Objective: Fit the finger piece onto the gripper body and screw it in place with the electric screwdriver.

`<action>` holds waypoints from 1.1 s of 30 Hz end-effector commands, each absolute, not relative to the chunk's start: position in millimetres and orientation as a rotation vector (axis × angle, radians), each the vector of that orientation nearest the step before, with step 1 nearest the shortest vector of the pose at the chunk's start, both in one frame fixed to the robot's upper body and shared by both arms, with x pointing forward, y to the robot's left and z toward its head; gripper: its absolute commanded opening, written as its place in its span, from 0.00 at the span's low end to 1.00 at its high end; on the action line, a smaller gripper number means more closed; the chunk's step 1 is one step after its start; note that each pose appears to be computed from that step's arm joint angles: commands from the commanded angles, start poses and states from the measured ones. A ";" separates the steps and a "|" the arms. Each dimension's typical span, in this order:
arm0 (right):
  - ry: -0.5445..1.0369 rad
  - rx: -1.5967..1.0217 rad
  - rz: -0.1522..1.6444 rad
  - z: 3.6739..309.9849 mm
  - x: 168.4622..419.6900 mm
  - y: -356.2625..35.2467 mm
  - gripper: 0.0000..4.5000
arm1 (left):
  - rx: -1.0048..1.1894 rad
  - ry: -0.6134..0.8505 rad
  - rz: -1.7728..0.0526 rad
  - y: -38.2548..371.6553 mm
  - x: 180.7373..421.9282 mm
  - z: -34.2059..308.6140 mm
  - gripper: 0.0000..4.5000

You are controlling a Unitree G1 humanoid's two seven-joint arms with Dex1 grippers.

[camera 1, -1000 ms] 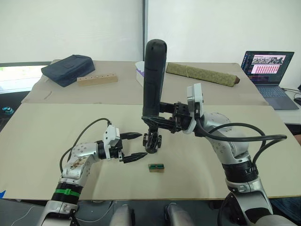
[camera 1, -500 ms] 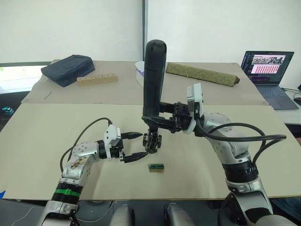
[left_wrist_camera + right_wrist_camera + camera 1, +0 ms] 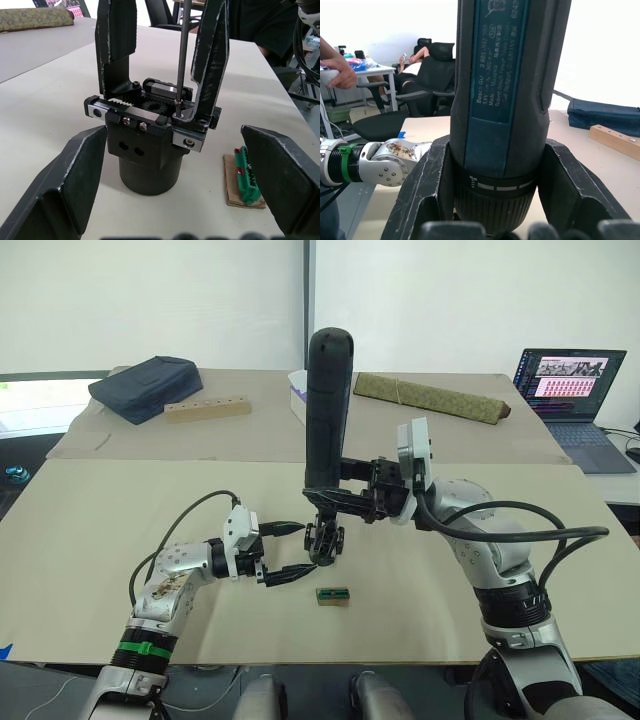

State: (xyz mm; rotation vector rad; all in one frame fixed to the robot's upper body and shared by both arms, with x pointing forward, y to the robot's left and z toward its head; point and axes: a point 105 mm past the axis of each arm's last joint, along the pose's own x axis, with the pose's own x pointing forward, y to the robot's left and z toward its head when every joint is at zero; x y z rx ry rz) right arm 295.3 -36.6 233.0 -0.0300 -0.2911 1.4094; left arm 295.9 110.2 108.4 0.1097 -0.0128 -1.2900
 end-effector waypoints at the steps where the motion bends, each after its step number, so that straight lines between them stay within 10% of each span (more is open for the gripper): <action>1: -0.384 -0.067 1.403 252.4 292.0 -41.6 0.43 | 0.125 -0.050 -1.304 105.9 292.9 116.0 1.00; 33: -0.371 -0.061 1.413 247.8 289.4 -33.1 0.43 | 0.166 0.095 -1.344 90.7 319.4 83.0 1.00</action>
